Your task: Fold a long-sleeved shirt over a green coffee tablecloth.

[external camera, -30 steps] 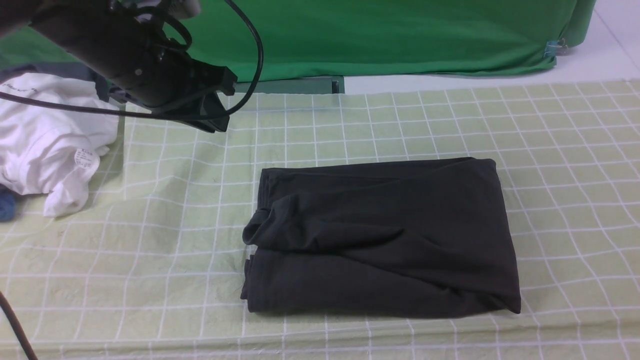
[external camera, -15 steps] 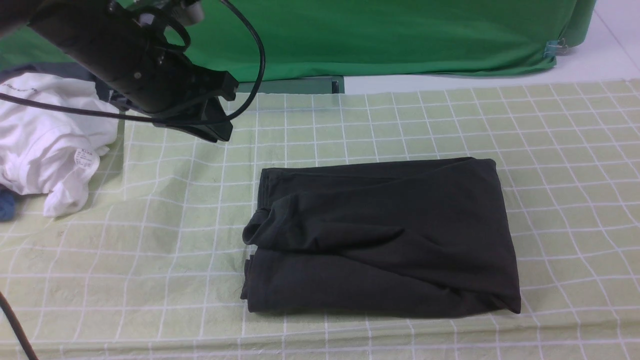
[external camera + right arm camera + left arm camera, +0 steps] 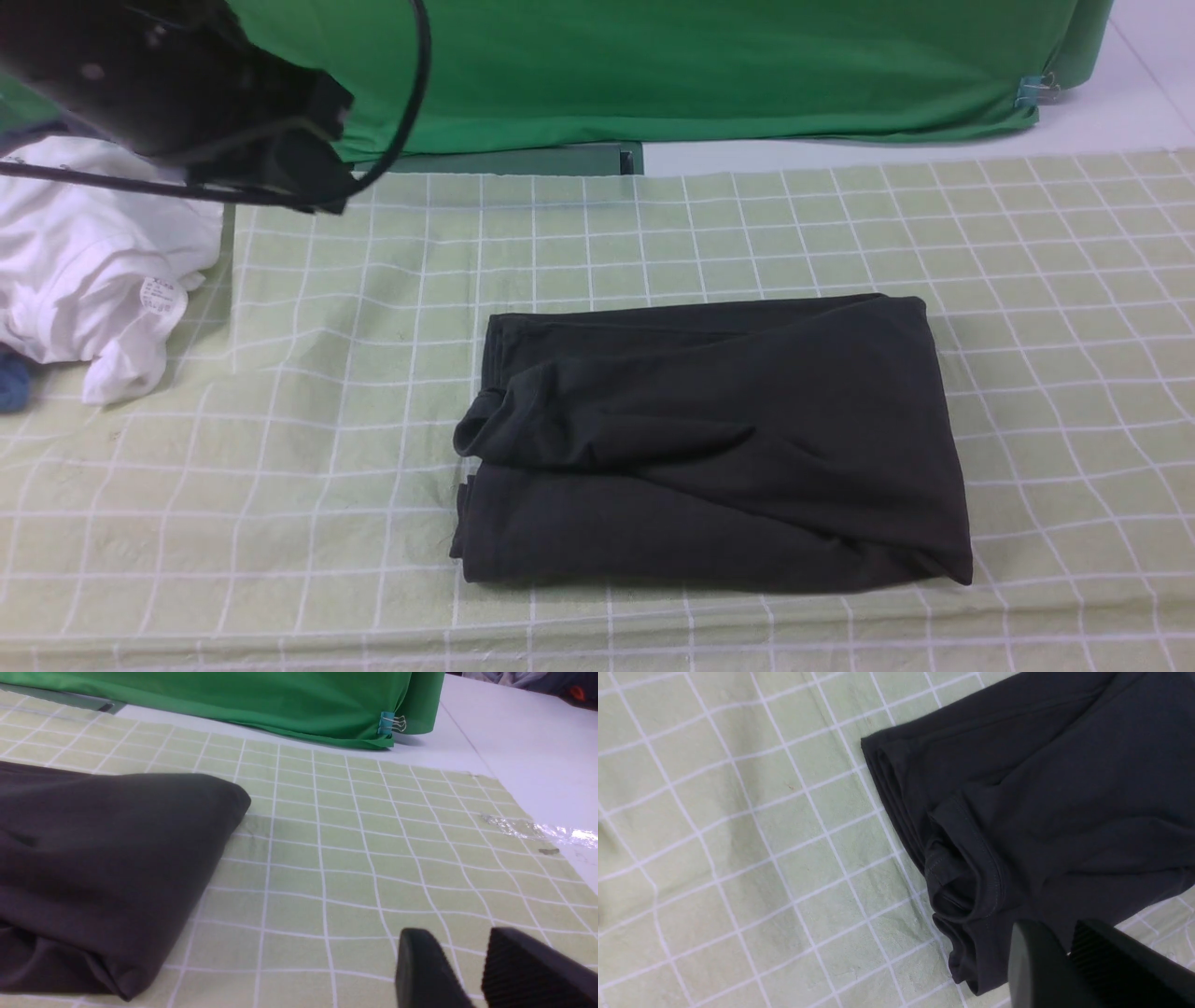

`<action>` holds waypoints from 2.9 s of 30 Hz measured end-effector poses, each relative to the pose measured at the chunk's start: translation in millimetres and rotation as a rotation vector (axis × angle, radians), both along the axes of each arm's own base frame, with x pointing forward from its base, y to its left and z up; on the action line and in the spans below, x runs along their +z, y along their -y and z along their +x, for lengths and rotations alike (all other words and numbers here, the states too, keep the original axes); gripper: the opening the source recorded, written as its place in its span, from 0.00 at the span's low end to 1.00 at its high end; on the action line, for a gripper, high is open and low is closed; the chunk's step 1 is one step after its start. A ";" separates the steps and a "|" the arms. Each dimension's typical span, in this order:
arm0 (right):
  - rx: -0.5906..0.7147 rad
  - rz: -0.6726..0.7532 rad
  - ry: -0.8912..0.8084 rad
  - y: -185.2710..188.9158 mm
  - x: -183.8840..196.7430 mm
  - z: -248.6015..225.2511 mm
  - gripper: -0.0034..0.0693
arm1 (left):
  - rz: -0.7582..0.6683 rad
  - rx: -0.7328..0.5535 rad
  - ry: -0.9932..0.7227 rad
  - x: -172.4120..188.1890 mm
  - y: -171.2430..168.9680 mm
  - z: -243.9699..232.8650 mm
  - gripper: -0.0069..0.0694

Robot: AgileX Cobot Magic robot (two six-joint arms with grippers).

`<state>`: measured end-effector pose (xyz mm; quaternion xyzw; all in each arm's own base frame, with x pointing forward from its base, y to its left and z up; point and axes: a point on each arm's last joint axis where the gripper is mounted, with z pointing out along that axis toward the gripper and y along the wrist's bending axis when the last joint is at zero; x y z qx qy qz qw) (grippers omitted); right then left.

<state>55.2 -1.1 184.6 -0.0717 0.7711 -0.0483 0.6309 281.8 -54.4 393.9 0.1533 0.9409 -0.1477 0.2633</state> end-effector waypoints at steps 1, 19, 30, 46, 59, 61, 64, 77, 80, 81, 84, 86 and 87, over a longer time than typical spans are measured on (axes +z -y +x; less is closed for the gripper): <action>0.000 0.000 0.000 0.0 0.0 0.0 0.33 | 0.002 0.000 0.023 6.7 -0.9 -6.8 0.23; 0.011 -0.062 -0.008 0.2 -0.8 -0.2 0.37 | 0.008 0.082 0.241 63.8 -13.8 -81.4 0.23; 0.004 -0.029 -0.008 0.2 -0.8 -0.2 0.37 | 0.010 0.085 0.240 63.7 -14.1 -81.4 0.23; 0.003 0.017 -0.010 -0.8 -0.8 -0.2 0.37 | 0.008 0.087 0.271 69.6 -15.3 -92.0 0.23; 0.006 0.044 -0.005 -1.5 -0.4 -0.1 0.37 | -0.003 0.086 0.372 84.5 -19.0 -132.5 0.23; 0.006 0.044 -0.005 -1.5 -0.4 -0.1 0.37 | -0.004 0.083 0.407 81.9 -21.2 -156.9 0.19; 0.006 0.044 -0.005 -1.5 -0.4 -0.1 0.37 | -0.007 0.081 0.408 61.2 -23.7 -187.5 0.12; 0.006 0.044 -0.005 -1.5 -0.4 -0.1 0.38 | -0.186 0.230 0.851 -74.9 -34.8 -258.4 0.10; 0.006 0.044 -0.005 -1.5 -0.4 -0.1 0.38 | -0.232 0.277 0.994 -83.0 -38.7 -262.0 0.11; 0.006 0.044 -0.004 -1.5 -0.3 -0.1 0.38 | -0.237 0.286 1.022 -84.5 -39.6 -262.7 0.11; 0.006 0.044 -0.004 -1.5 -0.3 -0.1 0.38 | -0.223 0.296 1.035 -93.1 -40.8 -260.2 0.11; 0.006 0.044 -0.004 -1.5 -0.3 -0.1 0.38 | -0.190 0.295 1.024 -99.4 -41.6 -257.1 0.11; 0.006 0.044 -0.004 -1.5 -0.3 -0.1 0.38 | -0.183 0.295 1.023 -100.0 -41.8 -256.8 0.11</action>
